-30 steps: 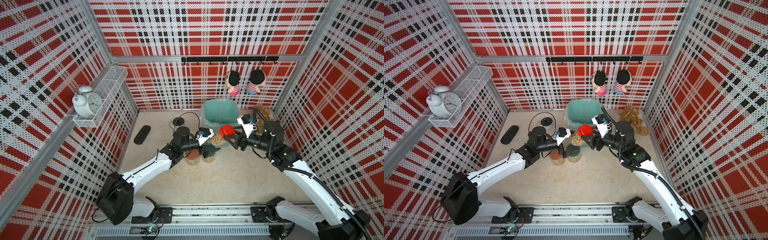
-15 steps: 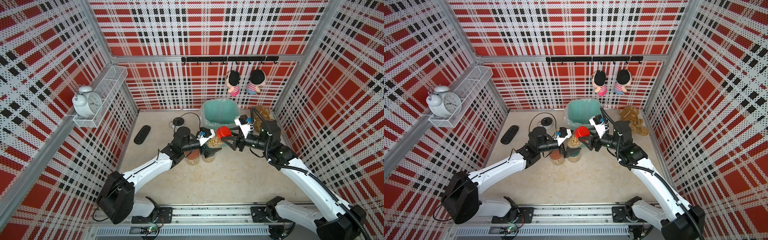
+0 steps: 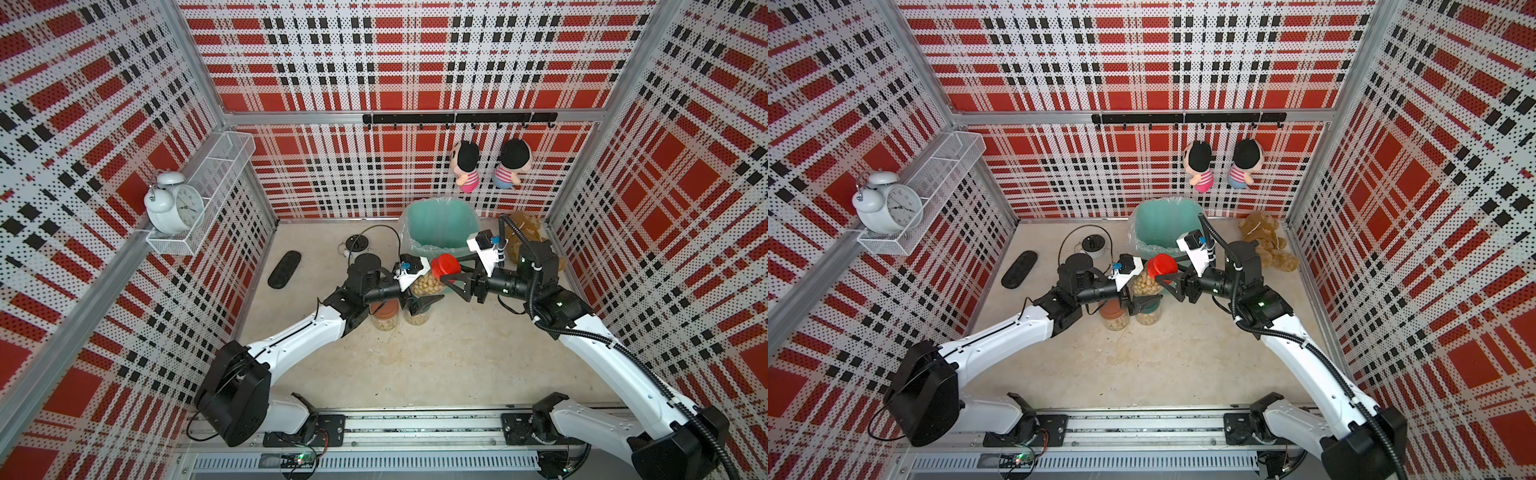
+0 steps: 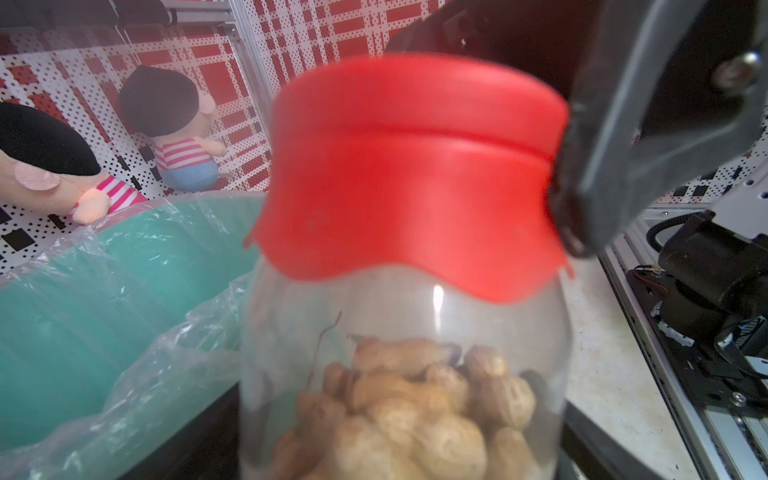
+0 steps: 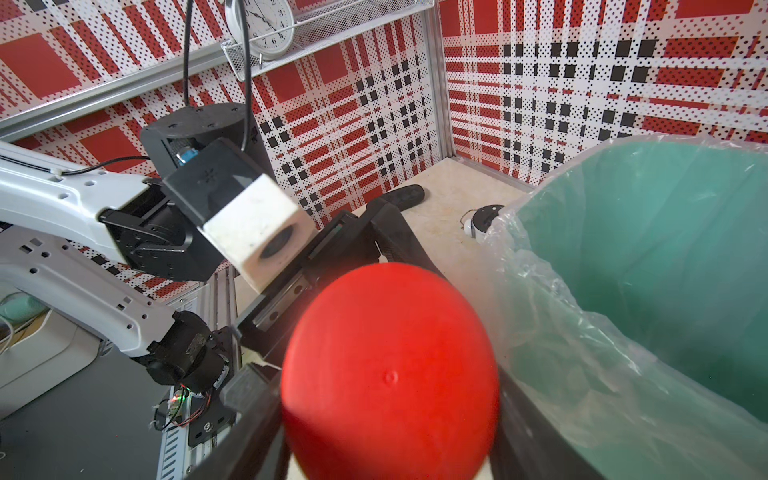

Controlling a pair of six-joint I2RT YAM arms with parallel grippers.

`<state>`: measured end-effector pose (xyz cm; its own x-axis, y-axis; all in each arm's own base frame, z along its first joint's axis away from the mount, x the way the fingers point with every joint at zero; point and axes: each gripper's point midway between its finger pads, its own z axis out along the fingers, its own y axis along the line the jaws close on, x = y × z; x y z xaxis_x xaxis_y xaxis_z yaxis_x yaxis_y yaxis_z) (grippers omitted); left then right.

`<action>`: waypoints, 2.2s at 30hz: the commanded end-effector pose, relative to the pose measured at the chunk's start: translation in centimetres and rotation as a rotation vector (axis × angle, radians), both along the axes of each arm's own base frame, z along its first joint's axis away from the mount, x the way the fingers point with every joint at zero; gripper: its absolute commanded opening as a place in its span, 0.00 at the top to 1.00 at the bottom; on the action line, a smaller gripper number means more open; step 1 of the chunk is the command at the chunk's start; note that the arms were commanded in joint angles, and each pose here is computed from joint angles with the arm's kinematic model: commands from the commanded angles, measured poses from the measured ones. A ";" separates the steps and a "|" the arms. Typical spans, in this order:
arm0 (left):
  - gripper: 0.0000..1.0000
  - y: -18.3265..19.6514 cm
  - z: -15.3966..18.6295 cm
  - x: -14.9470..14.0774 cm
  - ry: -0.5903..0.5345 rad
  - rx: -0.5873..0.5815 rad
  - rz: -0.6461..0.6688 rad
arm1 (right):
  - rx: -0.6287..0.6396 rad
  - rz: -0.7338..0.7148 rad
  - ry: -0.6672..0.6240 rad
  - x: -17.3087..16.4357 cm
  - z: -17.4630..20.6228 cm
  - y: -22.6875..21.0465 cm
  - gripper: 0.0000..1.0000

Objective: Empty moldy peanuts from jars
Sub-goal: Pick up the jar from the center of the board, then unscrew the lid from the jar.

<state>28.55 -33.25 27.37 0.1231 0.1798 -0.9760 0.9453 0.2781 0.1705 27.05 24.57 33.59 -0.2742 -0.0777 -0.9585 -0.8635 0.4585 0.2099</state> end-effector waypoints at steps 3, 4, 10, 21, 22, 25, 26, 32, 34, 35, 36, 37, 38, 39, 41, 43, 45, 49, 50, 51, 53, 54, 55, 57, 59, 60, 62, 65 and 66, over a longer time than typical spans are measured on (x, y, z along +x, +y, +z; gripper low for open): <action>0.05 -0.2 -0.5 0.3 0.014 0.001 0.014 | 0.027 0.013 -0.057 0.0 1.1 0.0 1.00; 0.07 -0.2 -0.4 0.3 0.014 -0.001 0.013 | 0.027 0.015 -0.056 -0.1 1.1 0.0 1.00; 0.16 -0.2 -0.4 0.4 0.019 -0.002 0.018 | 0.024 0.013 -0.050 0.0 0.8 0.0 1.00; 0.21 -0.2 -0.3 0.7 0.023 -0.004 0.032 | 0.022 0.007 -0.044 0.1 0.5 0.0 1.00; 0.21 -0.2 -0.4 0.7 0.028 -0.004 0.034 | 0.022 0.006 -0.045 0.1 0.5 0.0 1.00; 0.27 -0.2 -0.4 0.8 0.029 -0.005 0.034 | 0.022 0.006 -0.044 0.1 0.5 0.0 1.00; 0.31 -0.2 -0.4 0.8 0.032 -0.004 0.035 | 0.023 0.003 -0.044 0.2 0.5 0.0 1.00; 0.53 -0.1 -0.3 1.0 0.042 -0.009 0.038 | 0.026 -0.006 -0.041 0.3 0.6 -0.1 0.97; 0.63 0.0 -0.5 1.0 0.049 -0.008 0.041 | 0.026 -0.009 -0.039 0.4 0.5 -0.1 0.92; 0.67 0.0 -0.5 1.1 0.051 -0.009 0.042 | 0.028 -0.013 -0.039 0.4 0.6 -0.2 0.85; 0.73 0.1 -0.4 1.1 0.050 -0.010 0.043 | 0.030 -0.019 -0.036 0.4 0.6 -0.2 0.72; 0.78 0.1 -0.5 1.1 0.054 -0.010 0.047 | 0.033 -0.026 -0.034 0.5 0.6 -0.2 0.59; 0.82 0.2 -0.5 1.2 0.055 -0.010 0.050 | 0.036 -0.030 -0.033 0.6 0.6 -0.3 0.50; 0.86 0.2 -0.5 1.3 0.057 -0.010 0.052 | 0.042 -0.036 -0.031 0.7 0.6 -0.3 0.42; 0.93 0.3 -0.5 1.4 0.059 -0.011 0.060 | 0.053 -0.048 -0.021 0.8 0.6 -0.4 0.30; 1.00 0.4 -0.6 1.6 0.060 -0.009 0.071 | 0.070 -0.068 -0.008 1.2 0.8 -0.5 0.12; 1.00 0.5 -0.8 1.9 0.064 -0.008 0.084 | 0.097 -0.084 0.006 1.4 1.0 -0.5 0.00; 1.00 0.8 -0.5 2.2 0.063 -0.025 0.098 | 0.134 -0.124 0.061 2.2 0.6 -0.6 0.00; 1.00 0.8 -0.4 2.2 0.061 -0.031 0.099 | 0.133 -0.138 0.073 2.4 0.3 -0.7 0.00; 1.00 0.8 -0.4 2.2 0.059 -0.034 0.099 | 0.134 -0.155 0.084 2.7 0.1 -0.8 0.00; 1.00 0.8 -0.2 2.2 0.055 -0.038 0.099 | 0.148 -0.179 0.097 3.0 -0.1 -1.0 0.00; 1.00 0.8 -0.2 2.1 0.055 -0.038 0.098 | 0.159 -0.187 0.101 3.1 -0.1 -1.1 0.00; 1.00 0.8 -0.2 2.1 0.055 -0.038 0.097 | 0.170 -0.187 0.108 3.2 -0.1 -1.0 0.00; 1.00 0.8 -0.2 2.1 0.055 -0.039 0.094 | 0.187 -0.190 0.116 3.3 0.1 -1.0 0.00; 1.00 0.7 -0.2 1.9 0.054 -0.039 0.089 | 0.200 -0.186 0.124 3.4 0.1 -0.8 0.00; 1.00 0.7 -0.2 1.9 0.055 -0.040 0.090 | 0.208 -0.183 0.121 3.4 0.3 -0.8 0.00; 1.00 0.7 -0.3 1.9 0.056 -0.039 0.090 | 0.219 -0.186 0.117 3.5 0.5 -0.8 0.00; 1.00 0.7 -0.2 1.8 0.054 -0.040 0.085 | 0.225 -0.176 0.113 3.5 0.7 -0.6 0.00; 1.00 0.7 -0.3 1.8 0.056 -0.040 0.085 | 0.224 -0.169 0.117 3.5 0.7 -0.5 0.00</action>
